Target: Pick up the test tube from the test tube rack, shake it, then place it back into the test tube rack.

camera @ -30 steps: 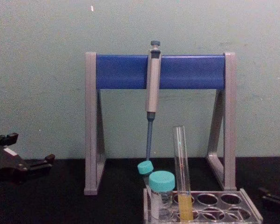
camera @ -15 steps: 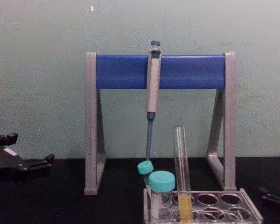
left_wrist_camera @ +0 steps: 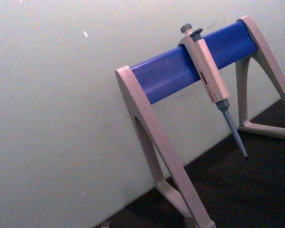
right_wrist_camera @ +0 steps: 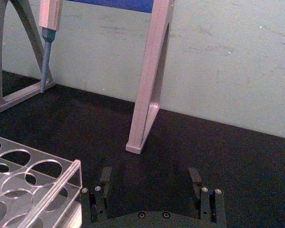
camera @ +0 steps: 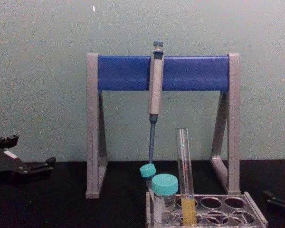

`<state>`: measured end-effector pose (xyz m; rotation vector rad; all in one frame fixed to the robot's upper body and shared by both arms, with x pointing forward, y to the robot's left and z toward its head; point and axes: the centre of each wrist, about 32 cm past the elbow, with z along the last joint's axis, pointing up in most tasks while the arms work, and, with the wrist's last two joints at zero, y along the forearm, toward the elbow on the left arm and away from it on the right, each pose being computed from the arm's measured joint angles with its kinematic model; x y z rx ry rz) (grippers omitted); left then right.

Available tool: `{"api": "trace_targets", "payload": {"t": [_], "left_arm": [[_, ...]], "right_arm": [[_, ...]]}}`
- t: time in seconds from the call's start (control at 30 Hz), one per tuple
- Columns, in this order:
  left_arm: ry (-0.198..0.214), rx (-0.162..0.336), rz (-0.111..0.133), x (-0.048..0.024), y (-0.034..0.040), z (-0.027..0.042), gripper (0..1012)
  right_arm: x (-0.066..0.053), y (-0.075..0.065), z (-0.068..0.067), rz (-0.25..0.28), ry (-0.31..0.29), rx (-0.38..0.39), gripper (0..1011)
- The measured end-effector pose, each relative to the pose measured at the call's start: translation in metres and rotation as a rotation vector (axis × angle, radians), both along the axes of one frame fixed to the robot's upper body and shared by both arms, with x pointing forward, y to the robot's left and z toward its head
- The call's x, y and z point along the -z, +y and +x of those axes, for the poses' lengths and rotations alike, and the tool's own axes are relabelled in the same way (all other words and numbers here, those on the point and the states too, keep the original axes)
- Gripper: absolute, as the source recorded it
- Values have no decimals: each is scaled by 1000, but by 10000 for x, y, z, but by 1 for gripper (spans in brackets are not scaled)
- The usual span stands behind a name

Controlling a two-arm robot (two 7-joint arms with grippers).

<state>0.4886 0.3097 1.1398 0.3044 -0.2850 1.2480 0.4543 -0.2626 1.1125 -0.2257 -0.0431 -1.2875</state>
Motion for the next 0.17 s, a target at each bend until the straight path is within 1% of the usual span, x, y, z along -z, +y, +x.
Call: {"api": "trace_targets", "payload": {"t": [0.17], "left_arm": [[0,0,0,0,0,0,1001]], "right_arm": [[0,0,0,0,0,0,1000]]}}
